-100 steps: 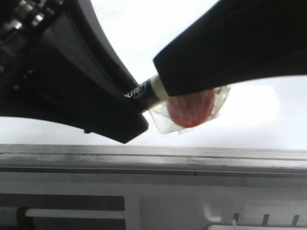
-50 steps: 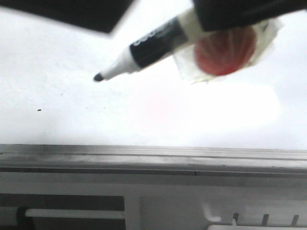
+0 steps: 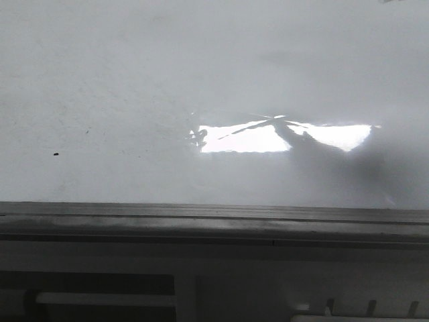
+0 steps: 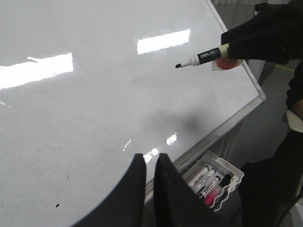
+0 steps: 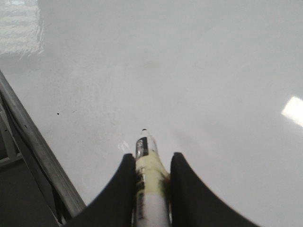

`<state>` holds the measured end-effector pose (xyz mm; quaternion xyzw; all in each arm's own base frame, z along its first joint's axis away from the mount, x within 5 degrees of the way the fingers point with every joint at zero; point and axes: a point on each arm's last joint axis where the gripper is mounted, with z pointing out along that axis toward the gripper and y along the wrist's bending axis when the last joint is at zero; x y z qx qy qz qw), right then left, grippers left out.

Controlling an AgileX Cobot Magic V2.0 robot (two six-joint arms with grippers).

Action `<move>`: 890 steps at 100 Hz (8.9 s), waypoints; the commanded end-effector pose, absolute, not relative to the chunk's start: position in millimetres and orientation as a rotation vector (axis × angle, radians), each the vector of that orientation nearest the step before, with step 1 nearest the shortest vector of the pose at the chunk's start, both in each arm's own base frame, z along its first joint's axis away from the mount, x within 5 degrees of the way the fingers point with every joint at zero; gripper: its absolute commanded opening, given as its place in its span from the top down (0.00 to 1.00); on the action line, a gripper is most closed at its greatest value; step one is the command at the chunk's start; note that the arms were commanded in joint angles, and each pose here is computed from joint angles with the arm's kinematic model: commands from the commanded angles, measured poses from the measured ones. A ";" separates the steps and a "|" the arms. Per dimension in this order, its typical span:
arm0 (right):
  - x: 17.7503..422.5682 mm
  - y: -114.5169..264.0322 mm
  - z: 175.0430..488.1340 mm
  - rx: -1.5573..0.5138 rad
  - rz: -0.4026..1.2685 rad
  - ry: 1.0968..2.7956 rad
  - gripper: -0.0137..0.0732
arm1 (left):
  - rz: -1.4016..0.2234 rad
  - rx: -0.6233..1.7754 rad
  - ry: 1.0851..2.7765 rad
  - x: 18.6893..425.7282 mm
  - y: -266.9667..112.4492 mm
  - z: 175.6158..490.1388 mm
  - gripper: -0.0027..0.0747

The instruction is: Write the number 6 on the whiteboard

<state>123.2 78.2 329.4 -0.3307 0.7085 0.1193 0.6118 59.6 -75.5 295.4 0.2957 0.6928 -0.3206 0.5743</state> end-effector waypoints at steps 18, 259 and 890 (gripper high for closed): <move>140.2 75.8 341.7 -0.646 0.200 1.575 0.92 | -0.781 0.576 1.578 62.7 -72.3 305.2 0.99; 183.5 100.7 296.6 -0.765 0.258 1.962 0.91 | -0.798 0.528 1.567 64.1 -71.2 307.6 0.99; 65.6 70.1 393.6 -0.949 0.401 1.523 0.91 | -0.473 0.141 1.998 176.8 -220.2 239.4 0.23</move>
